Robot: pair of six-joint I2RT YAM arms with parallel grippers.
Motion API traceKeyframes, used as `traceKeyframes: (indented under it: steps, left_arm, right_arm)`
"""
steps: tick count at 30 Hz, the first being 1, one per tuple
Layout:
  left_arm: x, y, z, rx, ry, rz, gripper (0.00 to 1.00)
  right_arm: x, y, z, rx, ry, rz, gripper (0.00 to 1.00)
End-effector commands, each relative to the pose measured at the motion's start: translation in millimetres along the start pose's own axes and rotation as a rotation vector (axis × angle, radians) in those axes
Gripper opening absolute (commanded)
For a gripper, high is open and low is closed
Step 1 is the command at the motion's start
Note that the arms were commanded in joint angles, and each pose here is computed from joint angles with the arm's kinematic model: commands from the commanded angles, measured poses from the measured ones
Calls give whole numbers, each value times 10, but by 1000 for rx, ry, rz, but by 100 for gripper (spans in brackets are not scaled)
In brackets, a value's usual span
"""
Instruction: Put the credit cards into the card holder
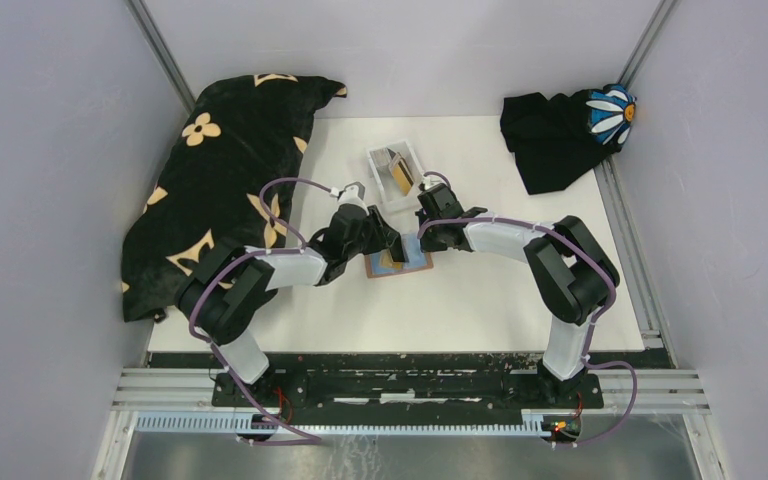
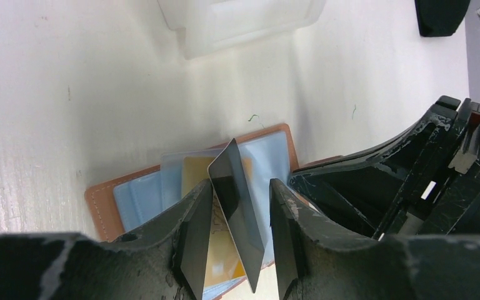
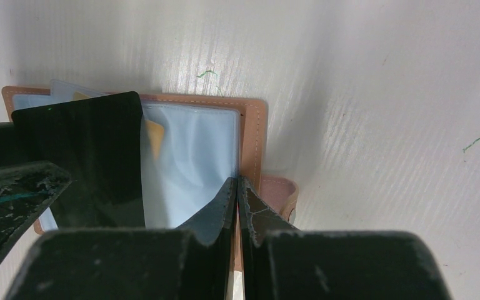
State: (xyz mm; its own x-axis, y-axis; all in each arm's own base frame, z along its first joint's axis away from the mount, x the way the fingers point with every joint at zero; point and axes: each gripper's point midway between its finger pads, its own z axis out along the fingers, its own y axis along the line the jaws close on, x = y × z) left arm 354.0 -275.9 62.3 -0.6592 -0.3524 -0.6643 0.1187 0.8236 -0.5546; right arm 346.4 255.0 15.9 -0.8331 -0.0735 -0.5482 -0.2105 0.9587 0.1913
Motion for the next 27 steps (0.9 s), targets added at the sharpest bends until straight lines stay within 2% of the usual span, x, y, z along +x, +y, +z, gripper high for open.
traceKeyframes:
  steps: [1,7,12,19,27]
  left_arm:
    - [-90,-155,19,81,-62,-35,45]
    - [-11,-163,54,101,-44,-52,39]
    - [99,-100,80,92,-18,-55,25]
    - [268,38,87,67,16,-59,11]
    - [406,214,7,21,31,-94,7]
  right_arm:
    - [572,-112,257,25,142,-10,8]
    - [568,-114,250,25,141,-10,8]
    - [577,-120,259,28,142,-10,8]
    - [585,-124,266,29,144,-8,8]
    - [582,-119,277,28,143,-7,8]
